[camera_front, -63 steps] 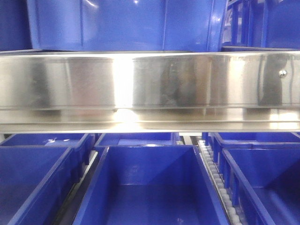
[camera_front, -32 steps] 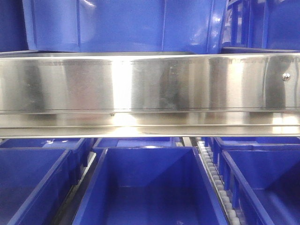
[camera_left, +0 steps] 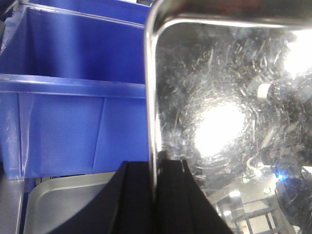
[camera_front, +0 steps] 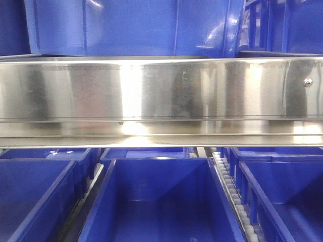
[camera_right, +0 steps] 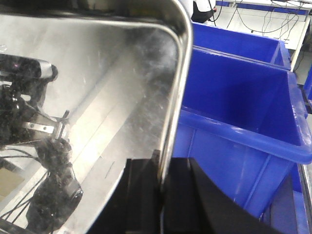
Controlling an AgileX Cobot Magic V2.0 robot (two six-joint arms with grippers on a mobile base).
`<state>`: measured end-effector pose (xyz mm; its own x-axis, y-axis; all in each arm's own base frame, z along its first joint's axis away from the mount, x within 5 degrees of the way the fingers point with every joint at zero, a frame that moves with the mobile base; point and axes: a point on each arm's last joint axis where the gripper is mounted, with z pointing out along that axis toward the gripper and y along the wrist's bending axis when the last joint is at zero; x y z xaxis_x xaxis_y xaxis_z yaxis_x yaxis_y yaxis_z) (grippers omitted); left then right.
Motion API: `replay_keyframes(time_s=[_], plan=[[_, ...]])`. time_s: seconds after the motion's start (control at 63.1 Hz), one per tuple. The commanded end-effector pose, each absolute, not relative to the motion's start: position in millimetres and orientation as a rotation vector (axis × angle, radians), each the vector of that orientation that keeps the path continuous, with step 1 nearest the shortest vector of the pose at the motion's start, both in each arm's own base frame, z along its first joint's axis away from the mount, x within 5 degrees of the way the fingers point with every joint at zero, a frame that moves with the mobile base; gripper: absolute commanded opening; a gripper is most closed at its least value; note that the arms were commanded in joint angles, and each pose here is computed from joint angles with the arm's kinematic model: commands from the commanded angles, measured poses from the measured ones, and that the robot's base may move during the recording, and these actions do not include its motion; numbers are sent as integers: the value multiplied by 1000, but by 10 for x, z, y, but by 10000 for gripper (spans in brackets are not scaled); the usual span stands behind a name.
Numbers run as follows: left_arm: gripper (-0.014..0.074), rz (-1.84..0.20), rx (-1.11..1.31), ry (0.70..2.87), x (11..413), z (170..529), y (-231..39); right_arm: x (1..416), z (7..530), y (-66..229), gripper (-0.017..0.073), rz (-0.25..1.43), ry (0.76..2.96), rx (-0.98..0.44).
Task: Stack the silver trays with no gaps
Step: 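Position the held tray above the upper blue bin on the new shelf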
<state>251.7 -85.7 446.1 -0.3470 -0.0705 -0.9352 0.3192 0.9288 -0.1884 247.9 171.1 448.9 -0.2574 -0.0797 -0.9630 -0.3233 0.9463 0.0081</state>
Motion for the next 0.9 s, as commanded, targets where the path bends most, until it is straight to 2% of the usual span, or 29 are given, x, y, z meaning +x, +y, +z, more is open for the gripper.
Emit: replay_keyframes(time_s=[0.0, 0.428, 0.665, 0.887], plan=[[-16, -472, 163, 1817, 2459, 4591, -898, 2447, 4582, 1796, -83, 313, 1725, -357], [-16, -472, 158, 1798, 2464, 4608, -896, 2441, 4598, 1815, -83, 342, 1708, -360], [-16, -409, 188, 1806, 2509, 4574, -885, 2533, 4361, 1801, -83, 240, 1893, -308], [-16, -332, 232, 1908, 2738, 4334, -936, 2671, 4025, 1871, -83, 138, 2085, -278]])
